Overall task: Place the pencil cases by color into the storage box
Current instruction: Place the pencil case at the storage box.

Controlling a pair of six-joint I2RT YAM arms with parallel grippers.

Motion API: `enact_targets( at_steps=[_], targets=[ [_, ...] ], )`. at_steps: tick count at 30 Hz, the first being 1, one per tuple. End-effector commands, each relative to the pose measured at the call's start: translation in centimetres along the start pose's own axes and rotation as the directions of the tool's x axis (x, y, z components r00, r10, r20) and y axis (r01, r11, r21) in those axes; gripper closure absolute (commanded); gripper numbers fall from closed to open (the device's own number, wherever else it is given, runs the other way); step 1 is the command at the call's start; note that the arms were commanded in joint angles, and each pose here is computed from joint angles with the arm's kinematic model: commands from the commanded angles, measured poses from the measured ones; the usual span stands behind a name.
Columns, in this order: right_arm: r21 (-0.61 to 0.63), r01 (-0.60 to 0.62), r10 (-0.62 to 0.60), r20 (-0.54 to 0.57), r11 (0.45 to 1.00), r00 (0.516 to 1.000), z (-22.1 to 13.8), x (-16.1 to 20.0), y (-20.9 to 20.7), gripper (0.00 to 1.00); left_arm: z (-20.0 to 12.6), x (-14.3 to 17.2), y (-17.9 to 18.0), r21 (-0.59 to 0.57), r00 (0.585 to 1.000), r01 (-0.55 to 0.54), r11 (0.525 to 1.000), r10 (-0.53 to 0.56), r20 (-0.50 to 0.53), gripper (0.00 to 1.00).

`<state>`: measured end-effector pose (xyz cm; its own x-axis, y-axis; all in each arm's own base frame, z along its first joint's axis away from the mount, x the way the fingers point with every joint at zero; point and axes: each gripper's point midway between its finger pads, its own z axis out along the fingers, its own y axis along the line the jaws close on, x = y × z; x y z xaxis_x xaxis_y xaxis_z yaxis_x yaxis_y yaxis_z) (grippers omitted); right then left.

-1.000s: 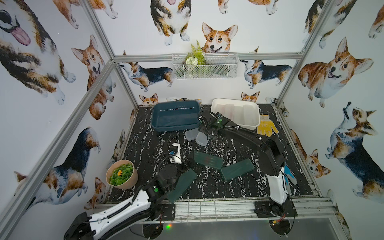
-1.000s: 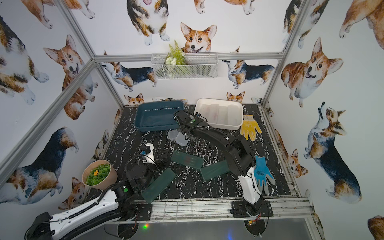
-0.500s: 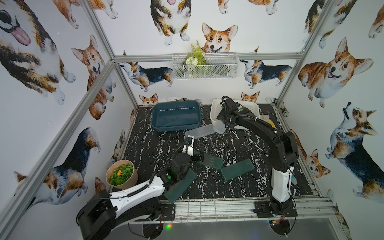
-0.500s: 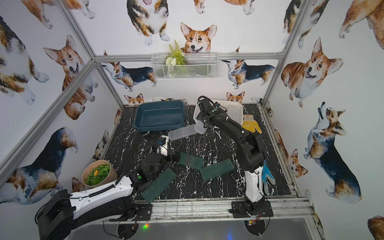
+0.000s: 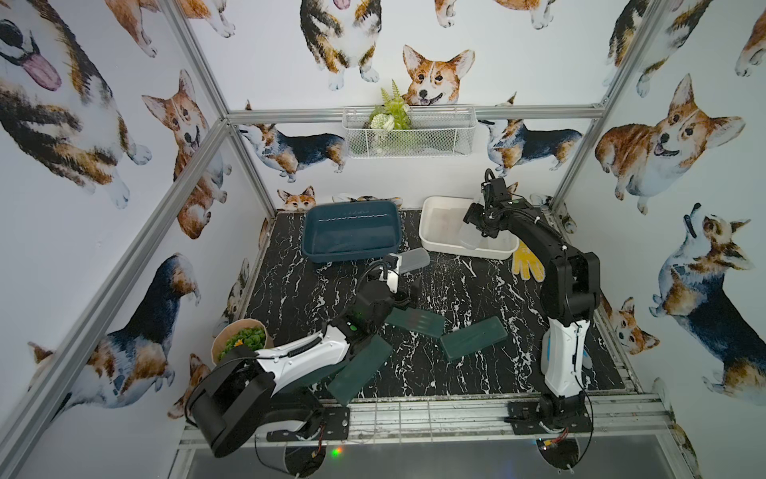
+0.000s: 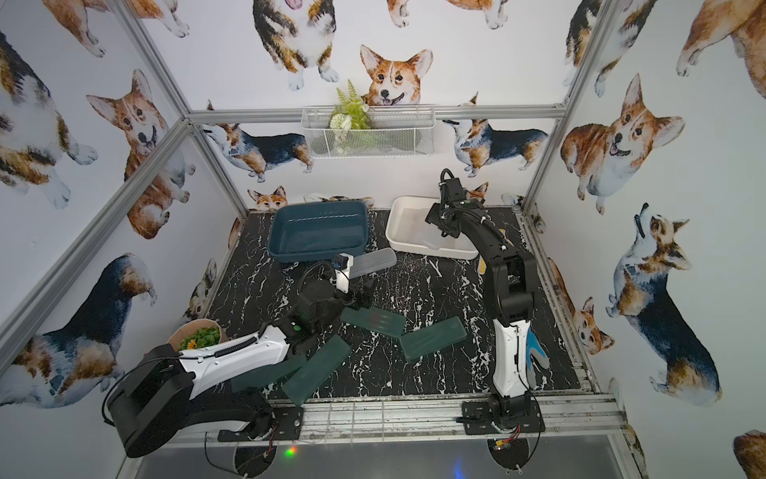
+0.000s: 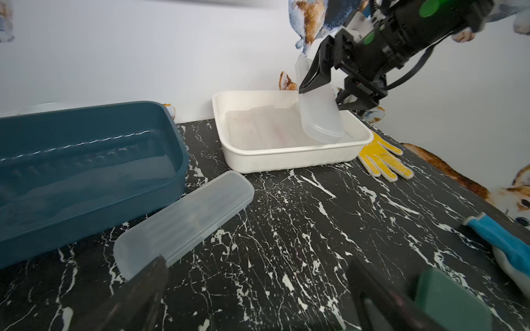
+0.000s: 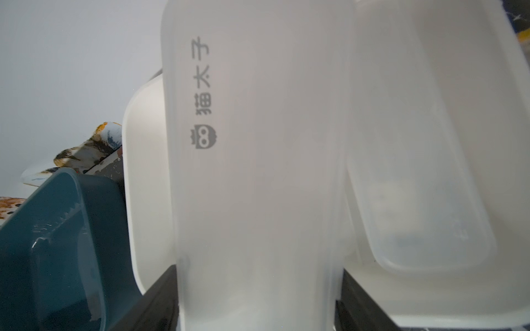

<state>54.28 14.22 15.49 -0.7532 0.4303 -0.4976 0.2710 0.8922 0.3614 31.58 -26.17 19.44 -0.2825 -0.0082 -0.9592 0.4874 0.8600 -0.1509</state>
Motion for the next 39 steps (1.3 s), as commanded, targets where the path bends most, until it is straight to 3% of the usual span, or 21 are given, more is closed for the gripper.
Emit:
enact_targets(
  at_steps=[1, 14, 22, 39],
  targets=[
    [-0.037, 0.138, -0.137, 0.035, 0.990, 0.990, 0.8, -1.4, 0.8, 0.33, 0.3, -0.9, -1.5, 0.081, 0.999, -0.016, 0.997, 0.013, 0.029, 0.00],
    [-0.100, 0.298, -0.290, 0.081, 0.949, 0.954, 2.8, -3.9, 0.8, 0.32, 0.3, 0.7, -3.8, 0.222, 0.994, -0.106, 0.969, 0.110, -0.005, 0.00],
    [-0.072, 0.325, -0.321, 0.069, 0.943, 0.945, 4.3, -4.8, 0.1, 0.32, 0.5, 1.4, -4.2, 0.244, 0.992, -0.115, 0.963, 0.124, -0.024, 0.00],
    [0.033, 0.327, -0.326, -0.030, 0.945, 0.945, 7.7, -2.9, -2.8, 0.32, 1.0, 2.2, -4.2, 0.245, 0.993, -0.091, 0.965, 0.106, -0.047, 0.00]
  ],
)
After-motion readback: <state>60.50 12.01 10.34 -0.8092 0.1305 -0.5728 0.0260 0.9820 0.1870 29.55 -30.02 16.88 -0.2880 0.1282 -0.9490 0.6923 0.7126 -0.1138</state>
